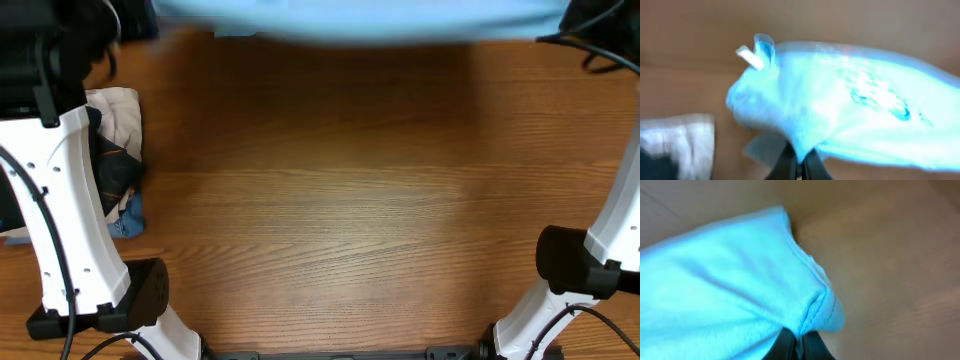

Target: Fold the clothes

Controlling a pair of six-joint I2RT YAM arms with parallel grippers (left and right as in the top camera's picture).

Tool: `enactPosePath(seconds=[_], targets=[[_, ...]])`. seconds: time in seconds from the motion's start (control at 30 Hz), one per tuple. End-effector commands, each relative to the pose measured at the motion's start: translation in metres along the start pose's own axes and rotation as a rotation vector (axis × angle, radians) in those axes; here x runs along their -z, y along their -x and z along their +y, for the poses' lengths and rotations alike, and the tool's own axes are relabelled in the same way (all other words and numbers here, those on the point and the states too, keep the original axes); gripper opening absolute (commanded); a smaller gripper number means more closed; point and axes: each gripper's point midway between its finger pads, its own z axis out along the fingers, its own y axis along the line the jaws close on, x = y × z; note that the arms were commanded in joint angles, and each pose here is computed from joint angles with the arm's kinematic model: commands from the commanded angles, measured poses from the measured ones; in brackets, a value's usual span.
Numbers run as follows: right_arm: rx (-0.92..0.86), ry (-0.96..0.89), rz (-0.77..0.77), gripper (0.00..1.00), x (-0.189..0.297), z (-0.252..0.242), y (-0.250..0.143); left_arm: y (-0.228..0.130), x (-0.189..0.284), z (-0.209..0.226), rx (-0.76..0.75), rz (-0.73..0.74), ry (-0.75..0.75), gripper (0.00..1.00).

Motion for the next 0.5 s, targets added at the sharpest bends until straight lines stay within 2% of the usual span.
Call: enactPosePath(seconds=[0.0,0.2,0.47], targets=[[0.008,-0.141,0.190,0.05,-0.049,-0.028,-0.036,-0.061,-0.046,0.011,0.015,0.287,0.020,0.04],[0.035,-0.240,0.530,0.04,-0.104,-0.056,-0.117,-0.158,-0.095,0.025,0.040,0.696,0.053,0.04],[0.006,-0.341,0.852,0.04,-0.129,-0.098,-0.210,-0.256,-0.111,0.036,0.061,1.035,0.081,0.04]])
